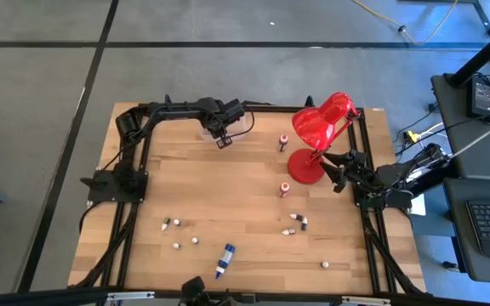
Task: Pick & Place food coloring
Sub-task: Put the small blue food coloring bottle into the transparent bin
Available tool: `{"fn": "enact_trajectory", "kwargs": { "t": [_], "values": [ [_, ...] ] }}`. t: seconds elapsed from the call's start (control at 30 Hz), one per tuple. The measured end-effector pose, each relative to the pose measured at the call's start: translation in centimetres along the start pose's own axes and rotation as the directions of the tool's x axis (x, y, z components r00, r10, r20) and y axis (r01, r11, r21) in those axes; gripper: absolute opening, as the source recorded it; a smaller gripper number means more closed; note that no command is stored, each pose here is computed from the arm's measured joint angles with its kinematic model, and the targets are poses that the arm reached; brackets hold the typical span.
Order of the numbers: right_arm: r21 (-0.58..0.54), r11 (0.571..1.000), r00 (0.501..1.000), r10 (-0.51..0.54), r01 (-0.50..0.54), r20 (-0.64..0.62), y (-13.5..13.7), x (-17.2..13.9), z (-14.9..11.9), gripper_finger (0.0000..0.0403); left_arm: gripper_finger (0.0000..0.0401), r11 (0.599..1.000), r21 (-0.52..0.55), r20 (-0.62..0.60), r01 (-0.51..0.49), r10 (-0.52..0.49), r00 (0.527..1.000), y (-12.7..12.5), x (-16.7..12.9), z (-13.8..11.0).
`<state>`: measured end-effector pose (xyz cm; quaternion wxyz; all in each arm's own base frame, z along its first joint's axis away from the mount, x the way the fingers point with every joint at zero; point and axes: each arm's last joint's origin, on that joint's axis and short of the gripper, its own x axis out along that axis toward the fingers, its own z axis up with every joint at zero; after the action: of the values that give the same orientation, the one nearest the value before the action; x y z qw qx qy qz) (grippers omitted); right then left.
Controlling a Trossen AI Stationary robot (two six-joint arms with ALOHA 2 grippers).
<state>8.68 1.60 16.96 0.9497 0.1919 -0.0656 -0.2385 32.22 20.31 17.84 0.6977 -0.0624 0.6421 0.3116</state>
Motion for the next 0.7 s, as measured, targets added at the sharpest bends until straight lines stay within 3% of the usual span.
{"fn": "enact_trajectory", "kwargs": {
  "t": [0.7],
  "values": [
    [0.001,1.000,1.000,0.000,0.000,0.000,0.00,0.00,0.00,0.0237,0.0092,0.999,0.013,0.007,-0.052,0.052,0.999,-0.70,-0.29,0.03]
  ]
}}
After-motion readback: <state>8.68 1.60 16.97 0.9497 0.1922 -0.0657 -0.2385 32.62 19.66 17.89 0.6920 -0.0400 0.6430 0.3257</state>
